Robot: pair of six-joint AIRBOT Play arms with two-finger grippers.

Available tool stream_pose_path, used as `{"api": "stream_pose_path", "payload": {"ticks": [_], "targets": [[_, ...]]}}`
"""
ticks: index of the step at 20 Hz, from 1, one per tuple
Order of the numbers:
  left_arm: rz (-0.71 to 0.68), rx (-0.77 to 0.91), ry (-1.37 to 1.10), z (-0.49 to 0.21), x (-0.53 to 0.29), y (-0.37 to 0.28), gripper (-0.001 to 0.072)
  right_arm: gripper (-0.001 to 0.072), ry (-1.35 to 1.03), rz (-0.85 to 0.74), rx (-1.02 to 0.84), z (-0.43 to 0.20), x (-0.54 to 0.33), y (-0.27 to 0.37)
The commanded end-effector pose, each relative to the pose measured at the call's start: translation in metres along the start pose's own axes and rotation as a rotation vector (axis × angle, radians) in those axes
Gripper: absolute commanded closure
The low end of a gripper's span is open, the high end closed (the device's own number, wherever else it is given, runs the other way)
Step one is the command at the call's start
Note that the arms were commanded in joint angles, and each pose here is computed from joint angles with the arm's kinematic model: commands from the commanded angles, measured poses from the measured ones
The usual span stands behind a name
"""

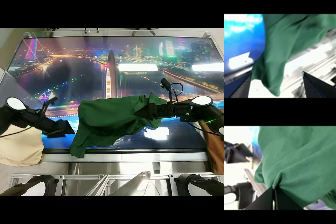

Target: Fold the shirts.

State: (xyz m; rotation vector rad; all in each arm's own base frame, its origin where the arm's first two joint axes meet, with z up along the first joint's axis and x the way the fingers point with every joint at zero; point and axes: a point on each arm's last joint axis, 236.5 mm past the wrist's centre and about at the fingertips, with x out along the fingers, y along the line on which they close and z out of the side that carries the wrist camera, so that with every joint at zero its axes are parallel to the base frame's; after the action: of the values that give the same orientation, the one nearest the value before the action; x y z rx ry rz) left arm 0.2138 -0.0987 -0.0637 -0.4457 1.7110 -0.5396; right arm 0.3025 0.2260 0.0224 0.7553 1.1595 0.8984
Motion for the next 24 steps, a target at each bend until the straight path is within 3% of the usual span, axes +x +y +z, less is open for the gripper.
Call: {"api": "stream_pose_path", "payload": {"ticks": [1, 2, 3, 4, 7, 11, 14, 16, 18, 20, 24], "targets": [[0.020, -0.031, 0.091, -0.035, 0.031, 0.008, 0.0010, 0.0689, -0.003, -0.013, 0.004, 0.000, 0.000, -0.005], [0.021, -0.018, 0.116, -0.042, 0.040, 0.005, 0.0012, 0.0689, -0.003, -0.013, 0.004, 0.000, 0.000, -0.005], [0.021, 0.002, 0.134, -0.046, 0.045, -0.001, 0.0125, 0.0688, -0.005, -0.014, 0.005, 0.001, -0.001, -0.005], [0.016, 0.027, 0.147, -0.048, 0.049, -0.008, 0.0317, 0.0688, -0.007, -0.014, 0.005, 0.001, -0.001, -0.005], [0.041, 0.136, 0.154, -0.042, 0.055, -0.028, 0.0689, 0.0689, -0.008, 0.000, 0.002, 0.001, -0.005, 0.000], [-0.014, 0.238, 0.026, -0.011, 0.017, -0.073, 0.0686, 0.0689, -0.056, 0.142, -0.083, 0.016, -0.048, 0.058], [-0.284, 0.468, -0.264, 0.002, -0.092, -0.167, 0.0685, 0.0688, -0.275, 0.364, -0.275, 0.051, -0.138, 0.161], [-0.485, 0.747, -0.574, -0.024, -0.198, -0.238, 0.0684, 0.0688, -0.444, 0.450, -0.479, 0.055, -0.206, 0.234], [-0.547, 0.920, -0.874, -0.059, -0.283, -0.275, 0.0684, 0.0689, -0.612, 0.385, -0.670, 0.052, -0.256, 0.287], [-0.499, 0.987, -1.075, -0.082, -0.333, -0.286, 0.0683, 0.0689, -0.759, 0.251, -0.802, 0.051, -0.290, 0.319], [-0.448, 1.008, -1.233, -0.090, -0.388, -0.286, 0.0683, 0.0688, -0.920, 0.096, -0.856, 0.065, -0.322, 0.333]]}}
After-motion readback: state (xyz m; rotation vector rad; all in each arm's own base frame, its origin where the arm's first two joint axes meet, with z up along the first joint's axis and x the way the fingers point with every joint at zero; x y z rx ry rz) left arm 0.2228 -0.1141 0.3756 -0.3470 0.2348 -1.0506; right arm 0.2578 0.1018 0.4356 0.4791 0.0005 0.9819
